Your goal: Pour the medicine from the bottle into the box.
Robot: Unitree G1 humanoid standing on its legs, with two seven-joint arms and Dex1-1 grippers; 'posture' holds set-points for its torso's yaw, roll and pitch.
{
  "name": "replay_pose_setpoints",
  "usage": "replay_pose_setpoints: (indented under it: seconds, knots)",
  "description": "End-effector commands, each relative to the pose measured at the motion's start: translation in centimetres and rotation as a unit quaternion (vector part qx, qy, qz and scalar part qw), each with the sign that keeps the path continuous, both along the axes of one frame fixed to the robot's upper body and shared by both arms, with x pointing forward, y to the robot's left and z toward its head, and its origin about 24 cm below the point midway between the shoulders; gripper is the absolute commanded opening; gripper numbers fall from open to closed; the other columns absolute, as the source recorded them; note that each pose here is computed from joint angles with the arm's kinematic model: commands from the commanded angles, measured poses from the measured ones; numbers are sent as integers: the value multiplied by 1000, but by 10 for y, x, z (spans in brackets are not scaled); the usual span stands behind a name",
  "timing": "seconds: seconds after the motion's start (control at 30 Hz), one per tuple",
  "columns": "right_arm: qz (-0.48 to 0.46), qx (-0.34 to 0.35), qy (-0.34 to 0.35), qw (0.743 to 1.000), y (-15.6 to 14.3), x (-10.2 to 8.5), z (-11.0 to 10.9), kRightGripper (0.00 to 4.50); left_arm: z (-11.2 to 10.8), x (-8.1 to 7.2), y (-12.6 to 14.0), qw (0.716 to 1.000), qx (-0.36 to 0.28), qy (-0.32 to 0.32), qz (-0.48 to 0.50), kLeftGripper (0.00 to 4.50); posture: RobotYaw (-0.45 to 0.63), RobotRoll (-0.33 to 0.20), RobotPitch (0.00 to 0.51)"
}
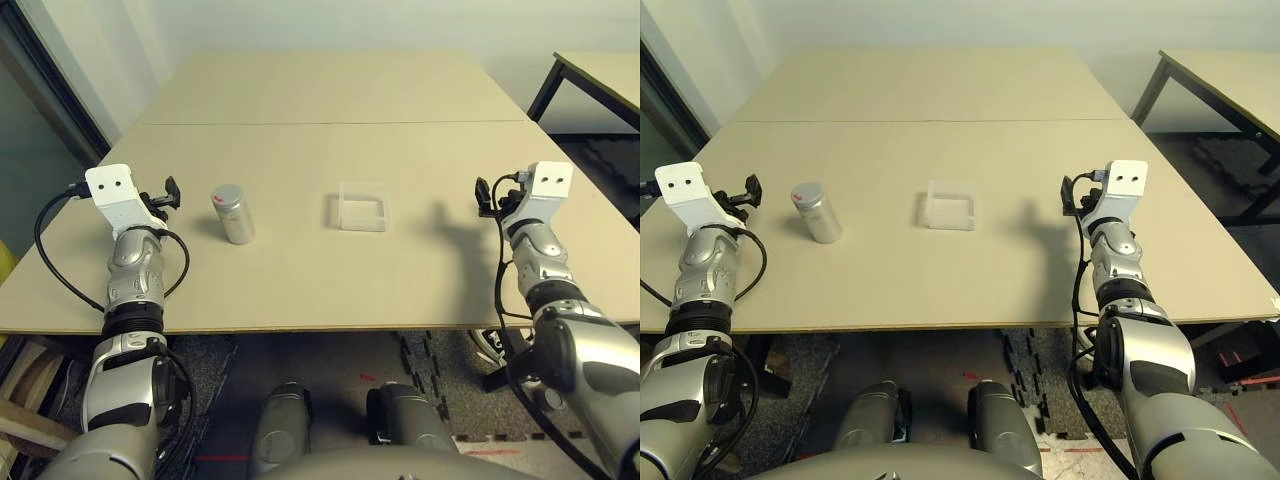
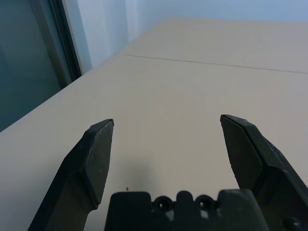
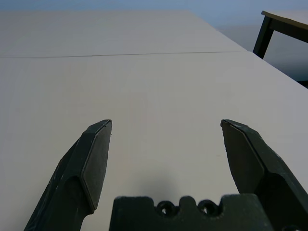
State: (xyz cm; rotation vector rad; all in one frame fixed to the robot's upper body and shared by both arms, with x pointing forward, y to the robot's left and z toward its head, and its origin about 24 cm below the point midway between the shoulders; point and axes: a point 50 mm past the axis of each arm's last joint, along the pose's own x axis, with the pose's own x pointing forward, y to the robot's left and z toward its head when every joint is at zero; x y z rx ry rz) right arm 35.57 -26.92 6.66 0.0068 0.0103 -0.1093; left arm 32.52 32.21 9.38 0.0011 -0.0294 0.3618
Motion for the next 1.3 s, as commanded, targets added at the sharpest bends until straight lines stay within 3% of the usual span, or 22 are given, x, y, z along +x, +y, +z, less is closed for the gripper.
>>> replay_pose_setpoints:
  seconds: [0.03, 0.2, 0.33, 0.47, 0.67, 0.87, 1.07, 1.3]
  knots:
    - [1, 7, -5, 1000, -3, 1, 3, 4500, -5, -5, 3, 1000, 5, 9, 8, 4452, 42, 0, 39]
    - [19, 14, -23, 999, 7, 4, 8, 4500, -1, -5, 6, 1000, 4, 6, -27, 4452, 18, 0, 45]
    - [83, 17, -33, 996, 21, 8, 13, 4500, 18, -8, 9, 994, -1, -24, -110, 4452, 34, 0, 25]
    - [112, 13, -35, 993, 21, 10, 19, 4500, 27, -17, 16, 980, 27, 1, -195, 4452, 46, 0, 28]
    - [210, 1, -36, 977, 31, 11, 33, 4500, 56, -35, 39, 970, 49, 16, -238, 4452, 73, 0, 36]
    - [327, -19, -19, 945, 42, 7, 47, 4500, 73, -46, 36, 947, 70, 32, -313, 4452, 97, 0, 37]
    - [439, -40, 2, 898, 49, 0, 68, 4500, 75, -58, 19, 897, 54, 74, -433, 4452, 101, 0, 38]
    - [505, -59, 27, 861, 54, -7, 83, 4500, 72, -57, 16, 852, 52, 131, -504, 4452, 79, 0, 46]
